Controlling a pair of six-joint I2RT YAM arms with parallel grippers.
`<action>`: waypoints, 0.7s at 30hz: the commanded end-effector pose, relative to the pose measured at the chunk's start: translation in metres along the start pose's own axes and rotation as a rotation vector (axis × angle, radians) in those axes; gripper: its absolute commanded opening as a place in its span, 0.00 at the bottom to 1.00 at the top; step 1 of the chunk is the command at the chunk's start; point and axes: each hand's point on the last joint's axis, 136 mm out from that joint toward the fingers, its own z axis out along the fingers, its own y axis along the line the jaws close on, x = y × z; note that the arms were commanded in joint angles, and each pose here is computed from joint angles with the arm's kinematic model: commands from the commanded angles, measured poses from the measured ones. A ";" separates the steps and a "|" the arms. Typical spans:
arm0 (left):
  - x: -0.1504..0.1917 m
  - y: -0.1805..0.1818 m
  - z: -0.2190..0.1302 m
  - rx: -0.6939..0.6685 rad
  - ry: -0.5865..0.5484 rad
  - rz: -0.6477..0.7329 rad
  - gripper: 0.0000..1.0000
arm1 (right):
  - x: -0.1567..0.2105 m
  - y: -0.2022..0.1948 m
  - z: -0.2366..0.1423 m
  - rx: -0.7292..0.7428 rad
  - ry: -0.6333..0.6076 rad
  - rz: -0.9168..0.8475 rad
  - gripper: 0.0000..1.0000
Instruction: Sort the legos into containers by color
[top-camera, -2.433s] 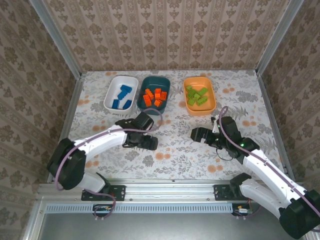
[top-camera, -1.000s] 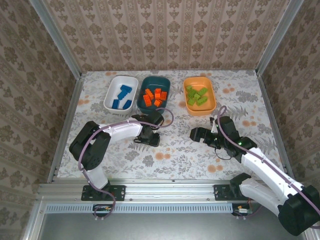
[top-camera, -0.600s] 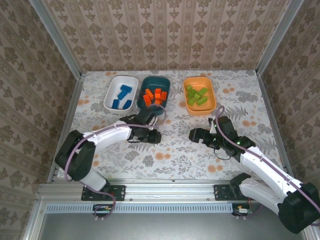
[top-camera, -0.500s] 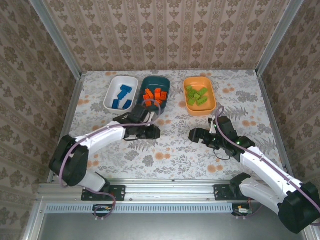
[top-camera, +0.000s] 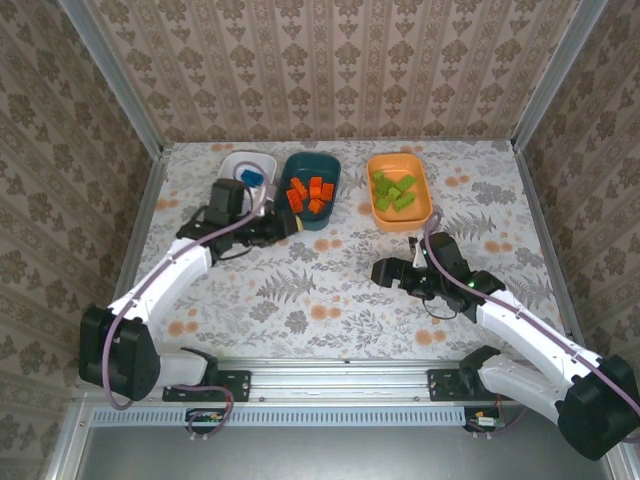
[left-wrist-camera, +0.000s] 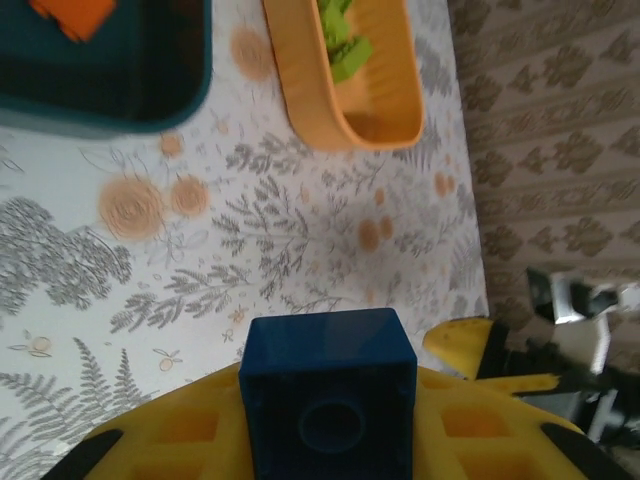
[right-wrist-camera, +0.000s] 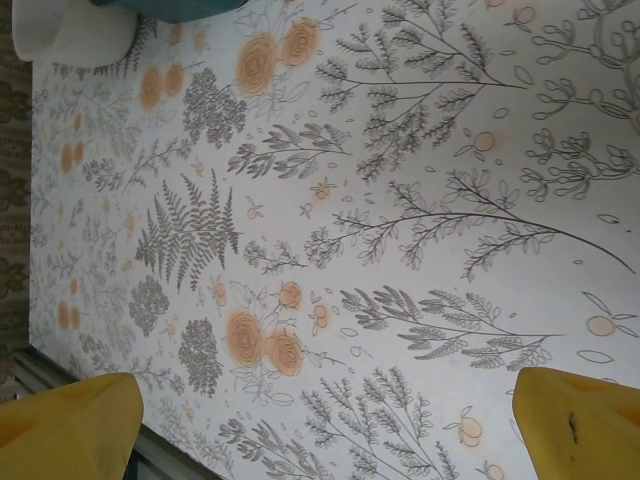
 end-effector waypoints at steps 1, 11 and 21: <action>-0.025 -0.020 -0.026 0.054 -0.014 0.032 0.30 | -0.012 0.028 -0.006 -0.087 -0.022 -0.010 0.96; -0.126 -0.019 -0.057 0.025 -0.128 0.060 0.30 | -0.010 0.037 -0.006 -0.105 -0.003 -0.018 0.97; -0.196 0.020 -0.057 -0.220 -0.145 0.079 0.30 | -0.003 0.037 0.001 -0.103 0.019 -0.017 0.97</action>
